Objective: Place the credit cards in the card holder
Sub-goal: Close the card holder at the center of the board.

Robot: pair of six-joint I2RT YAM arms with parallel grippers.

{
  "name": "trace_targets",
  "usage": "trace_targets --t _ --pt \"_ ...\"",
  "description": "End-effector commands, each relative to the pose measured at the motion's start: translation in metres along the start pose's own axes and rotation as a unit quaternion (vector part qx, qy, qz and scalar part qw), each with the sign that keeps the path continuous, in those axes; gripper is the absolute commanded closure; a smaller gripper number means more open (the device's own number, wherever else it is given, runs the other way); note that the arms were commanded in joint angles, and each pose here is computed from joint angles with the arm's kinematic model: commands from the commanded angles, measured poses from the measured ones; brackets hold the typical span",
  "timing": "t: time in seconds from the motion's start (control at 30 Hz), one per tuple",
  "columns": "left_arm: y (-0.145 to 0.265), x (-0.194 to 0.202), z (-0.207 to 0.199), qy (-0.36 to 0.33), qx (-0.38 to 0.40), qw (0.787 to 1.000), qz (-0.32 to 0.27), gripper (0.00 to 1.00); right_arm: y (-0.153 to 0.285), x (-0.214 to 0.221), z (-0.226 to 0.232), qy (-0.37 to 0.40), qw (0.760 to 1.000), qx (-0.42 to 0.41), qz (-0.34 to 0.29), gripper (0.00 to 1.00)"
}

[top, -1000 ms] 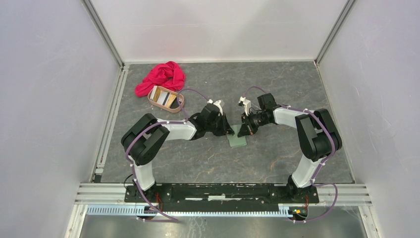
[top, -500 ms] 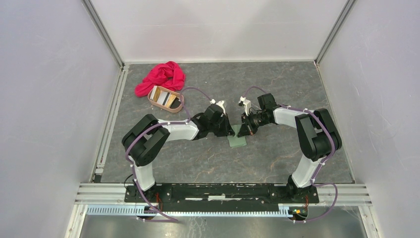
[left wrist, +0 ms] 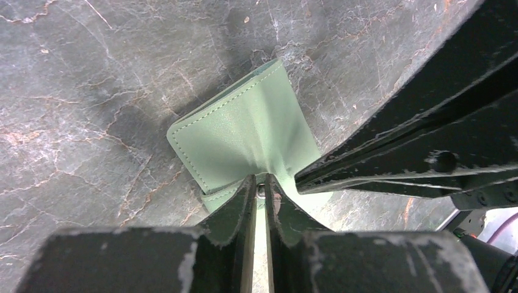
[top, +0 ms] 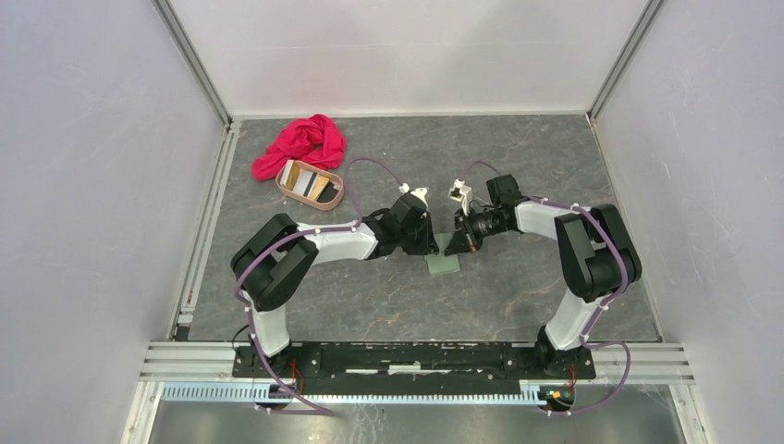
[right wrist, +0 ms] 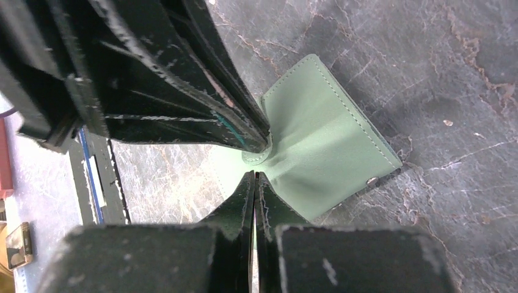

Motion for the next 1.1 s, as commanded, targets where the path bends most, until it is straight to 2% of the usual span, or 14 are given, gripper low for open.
trace_targets --t 0.0,0.17,0.3,0.7,0.83,1.07 --pt "-0.002 0.007 0.01 -0.034 -0.031 0.999 0.015 0.84 0.009 -0.015 0.019 0.054 0.997 -0.037 -0.03 0.98" --pt "-0.002 0.006 0.01 -0.034 -0.03 0.999 0.014 0.84 0.007 -0.018 0.029 0.052 0.996 -0.063 -0.046 0.98" --pt "-0.004 0.007 0.01 -0.031 -0.031 0.999 0.017 0.84 -0.006 -0.011 0.028 0.027 0.997 -0.069 -0.028 0.98" --pt "-0.008 0.012 0.013 -0.013 -0.035 0.999 0.023 0.84 -0.015 0.002 -0.003 -0.021 0.999 0.02 -0.012 1.0" --pt "-0.009 0.013 0.013 -0.01 -0.034 0.999 0.026 0.84 -0.014 0.008 -0.013 -0.063 0.997 0.033 -0.019 1.0" --pt "-0.01 0.013 0.01 0.002 -0.021 0.999 0.026 0.82 -0.022 0.031 -0.029 -0.127 0.991 0.049 0.015 1.0"
Point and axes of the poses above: each gripper's point midway between its finger pads, its own y axis back along the fingers, its own z axis along the line the jaws close on, x = y × z, the point moved 2 cm from there along y, back along the fingers, and after that the axes turned 8 degrees about -y, right-handed, at the moved point
